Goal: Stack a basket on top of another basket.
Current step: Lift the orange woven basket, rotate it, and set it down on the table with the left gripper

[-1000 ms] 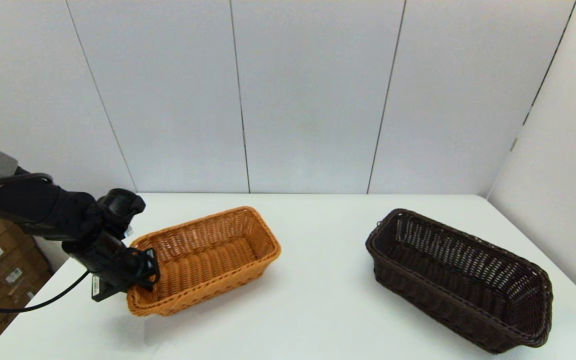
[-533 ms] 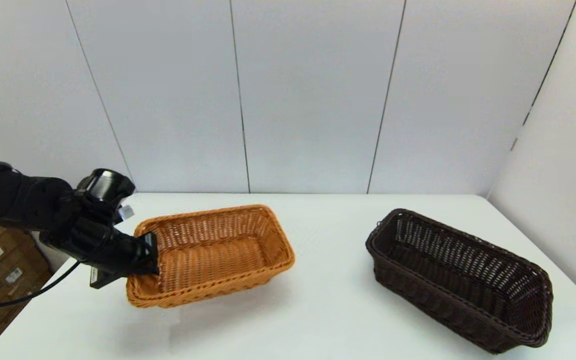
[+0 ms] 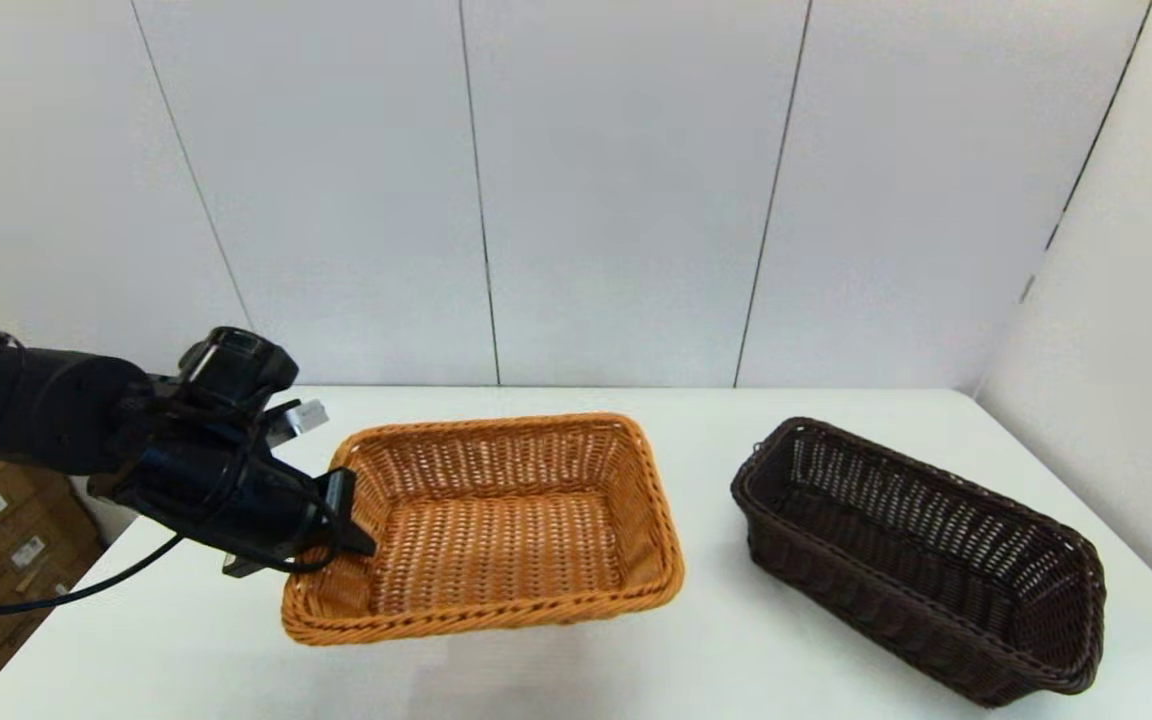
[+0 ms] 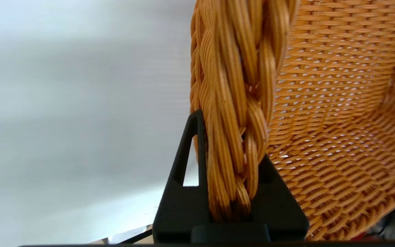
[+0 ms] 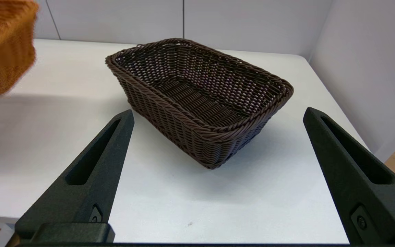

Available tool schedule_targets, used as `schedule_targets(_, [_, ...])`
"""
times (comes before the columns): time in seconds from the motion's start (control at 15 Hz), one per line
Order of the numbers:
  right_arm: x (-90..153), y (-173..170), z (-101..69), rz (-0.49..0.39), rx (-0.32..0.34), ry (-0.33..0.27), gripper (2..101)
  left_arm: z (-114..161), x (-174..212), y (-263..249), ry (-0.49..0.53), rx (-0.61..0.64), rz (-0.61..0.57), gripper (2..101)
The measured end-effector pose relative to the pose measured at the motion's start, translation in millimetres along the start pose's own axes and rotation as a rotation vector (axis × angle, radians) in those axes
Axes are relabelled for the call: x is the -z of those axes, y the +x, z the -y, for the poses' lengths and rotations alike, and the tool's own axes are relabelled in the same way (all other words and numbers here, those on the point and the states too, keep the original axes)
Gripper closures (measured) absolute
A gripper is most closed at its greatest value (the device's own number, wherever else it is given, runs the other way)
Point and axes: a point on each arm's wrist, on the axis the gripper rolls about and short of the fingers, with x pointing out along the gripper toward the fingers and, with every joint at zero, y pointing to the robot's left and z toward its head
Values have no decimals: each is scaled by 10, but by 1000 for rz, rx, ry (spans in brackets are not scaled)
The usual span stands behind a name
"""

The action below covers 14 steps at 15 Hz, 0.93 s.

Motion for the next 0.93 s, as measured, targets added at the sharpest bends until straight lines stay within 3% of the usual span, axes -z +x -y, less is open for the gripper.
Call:
schedule_targets(0.27, [0,0,0,0,0,0,43,205,43,174,75,15,-51,880])
schedule_targets(0.93, [0,0,0,0,0,0,43,369,-132,581,103,0,-101,880])
